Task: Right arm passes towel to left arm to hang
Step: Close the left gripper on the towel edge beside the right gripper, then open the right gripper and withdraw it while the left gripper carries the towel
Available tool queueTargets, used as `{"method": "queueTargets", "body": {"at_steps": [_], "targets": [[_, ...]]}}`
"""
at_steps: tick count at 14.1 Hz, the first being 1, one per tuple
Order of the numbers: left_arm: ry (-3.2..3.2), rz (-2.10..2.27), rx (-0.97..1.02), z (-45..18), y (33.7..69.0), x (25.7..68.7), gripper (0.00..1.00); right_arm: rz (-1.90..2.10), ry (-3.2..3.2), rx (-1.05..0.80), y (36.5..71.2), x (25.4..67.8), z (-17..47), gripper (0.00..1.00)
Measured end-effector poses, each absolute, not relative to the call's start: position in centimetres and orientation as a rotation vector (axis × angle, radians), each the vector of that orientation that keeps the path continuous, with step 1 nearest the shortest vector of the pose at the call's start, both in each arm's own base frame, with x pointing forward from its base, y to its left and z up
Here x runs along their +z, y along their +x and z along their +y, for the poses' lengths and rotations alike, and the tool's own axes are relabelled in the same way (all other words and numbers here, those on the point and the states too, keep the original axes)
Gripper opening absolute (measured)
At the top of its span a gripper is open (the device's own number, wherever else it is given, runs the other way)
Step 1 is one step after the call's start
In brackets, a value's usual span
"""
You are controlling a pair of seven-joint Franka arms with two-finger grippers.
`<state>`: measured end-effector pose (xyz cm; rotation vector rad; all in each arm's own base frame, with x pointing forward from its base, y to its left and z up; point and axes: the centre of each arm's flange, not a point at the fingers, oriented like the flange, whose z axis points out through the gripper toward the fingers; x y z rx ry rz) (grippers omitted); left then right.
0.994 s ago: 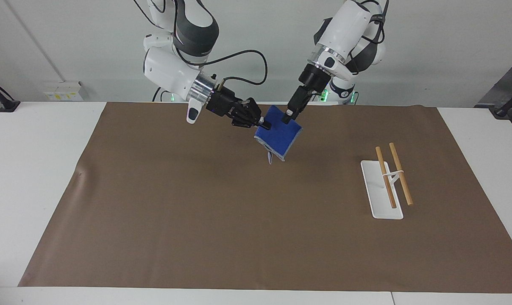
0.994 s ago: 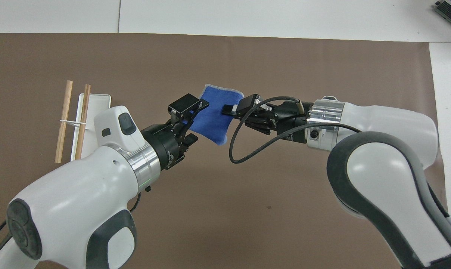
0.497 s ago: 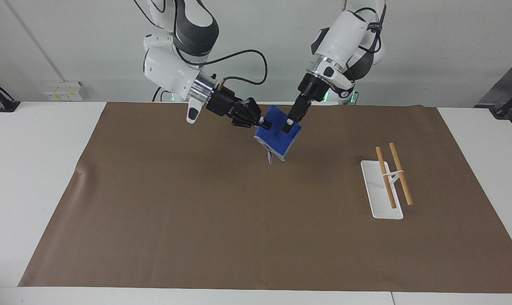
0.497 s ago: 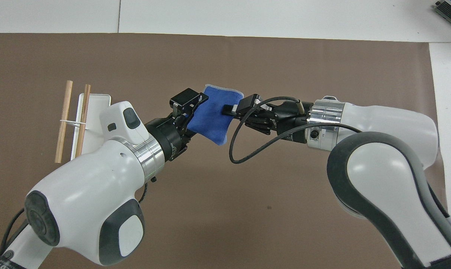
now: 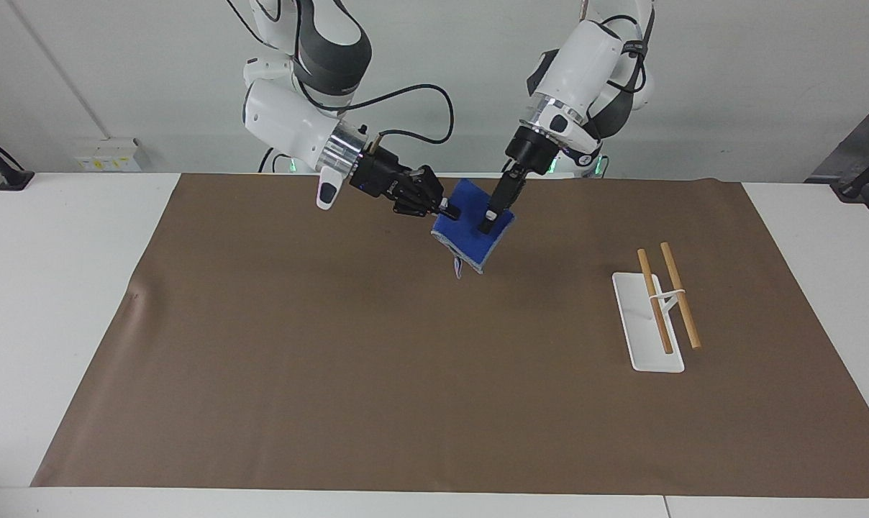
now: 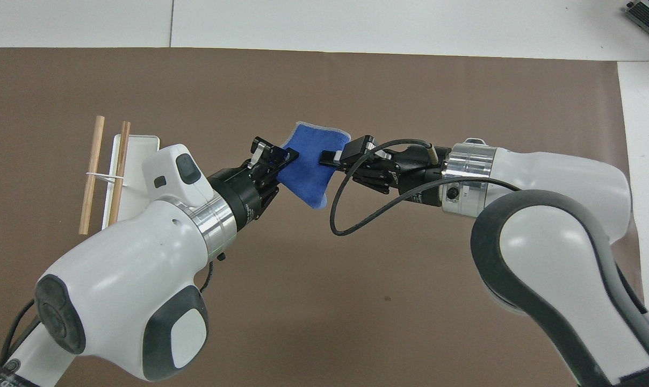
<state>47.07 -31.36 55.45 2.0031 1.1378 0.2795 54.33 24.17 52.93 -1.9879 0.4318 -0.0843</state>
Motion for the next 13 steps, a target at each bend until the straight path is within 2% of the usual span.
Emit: {"method": "queueTargets", "body": {"at_steps": [3, 6, 9, 12, 13], "targets": [[1.999, 1.141, 0.282, -31.2, 47.2, 55.6, 0.02, 0.431, -1.987, -0.087, 54.3, 53.1, 24.1, 0.04], [1.997, 1.143, 0.283, -31.1, 47.3, 55.6, 0.02, 0.423, -1.99, -0.112, 54.3, 53.8, 23.6, 0.31], [1.996, 1.145, 0.284, -31.0, 47.4, 55.6, 0.02, 0.365, -2.113, -0.199, 54.8, 54.2, 21.3, 0.66], [1.993, 1.152, 0.287, -30.7, 47.6, 55.5, 0.02, 0.332, -2.3, -0.304, 56.2, 53.4, 16.4, 0.97], [1.99, 1.159, 0.29, -30.4, 47.8, 55.5, 0.02, 0.316, -2.379, -0.342, 56.7, 53.1, 14.4, 1.0]]}}
